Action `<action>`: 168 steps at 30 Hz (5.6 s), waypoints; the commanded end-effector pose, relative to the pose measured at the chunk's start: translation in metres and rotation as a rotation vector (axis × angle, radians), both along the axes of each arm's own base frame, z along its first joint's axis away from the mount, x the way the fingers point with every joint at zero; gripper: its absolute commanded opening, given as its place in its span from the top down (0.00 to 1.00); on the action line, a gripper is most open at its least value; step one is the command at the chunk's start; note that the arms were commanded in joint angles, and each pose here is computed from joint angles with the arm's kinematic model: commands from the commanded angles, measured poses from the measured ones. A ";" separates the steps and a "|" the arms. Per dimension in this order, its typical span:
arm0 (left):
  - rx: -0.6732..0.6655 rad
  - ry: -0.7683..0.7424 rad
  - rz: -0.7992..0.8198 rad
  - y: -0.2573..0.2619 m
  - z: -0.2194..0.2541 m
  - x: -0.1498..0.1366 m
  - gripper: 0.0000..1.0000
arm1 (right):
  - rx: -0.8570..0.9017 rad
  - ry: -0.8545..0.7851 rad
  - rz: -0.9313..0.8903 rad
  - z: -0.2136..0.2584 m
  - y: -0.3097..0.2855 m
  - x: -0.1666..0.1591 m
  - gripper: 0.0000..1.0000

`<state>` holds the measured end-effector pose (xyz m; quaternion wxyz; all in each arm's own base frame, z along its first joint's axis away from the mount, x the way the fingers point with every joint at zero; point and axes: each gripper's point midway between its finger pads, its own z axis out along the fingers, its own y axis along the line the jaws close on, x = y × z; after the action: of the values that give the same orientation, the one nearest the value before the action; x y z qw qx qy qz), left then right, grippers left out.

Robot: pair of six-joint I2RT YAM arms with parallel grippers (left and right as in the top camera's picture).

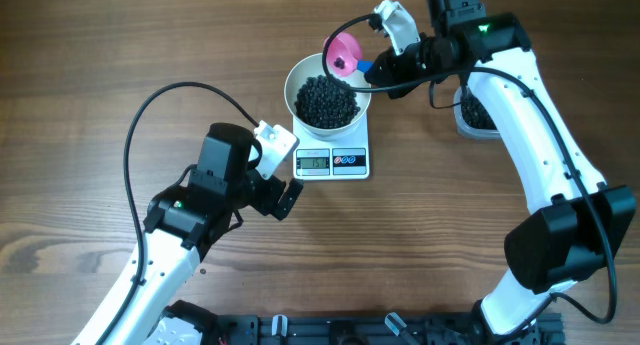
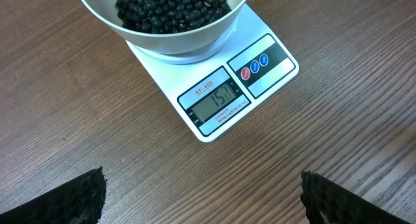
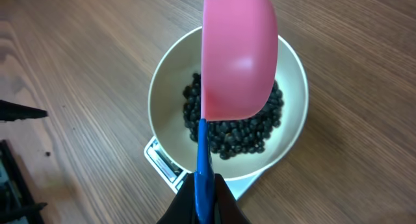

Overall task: Scoop item into bowl and weigh 150g on scale
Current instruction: 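Move the empty scoop back right over the bean tub, then dip the scoop into the black beans with the right gripper, then lift the scoop and carry it over the white bowl, then tip the scoop to pour beans into the bowl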

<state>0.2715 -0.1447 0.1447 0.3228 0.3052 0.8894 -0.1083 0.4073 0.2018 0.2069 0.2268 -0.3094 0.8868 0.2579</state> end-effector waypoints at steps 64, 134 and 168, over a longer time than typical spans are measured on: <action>0.004 0.004 -0.006 0.001 -0.002 0.000 0.00 | -0.876 0.123 -0.663 0.010 -0.253 -0.056 0.96; 0.004 0.004 -0.006 0.001 -0.002 0.000 0.00 | -0.393 0.050 -0.055 -0.068 0.017 -0.007 0.96; 0.004 0.005 -0.006 0.001 -0.002 -0.001 0.00 | -0.398 0.069 -0.037 -0.084 0.024 -0.006 0.96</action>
<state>0.2714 -0.1447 0.1447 0.3226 0.3052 0.8894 -0.1083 0.4024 0.2187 0.1293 0.1418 -0.3186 0.9344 0.0731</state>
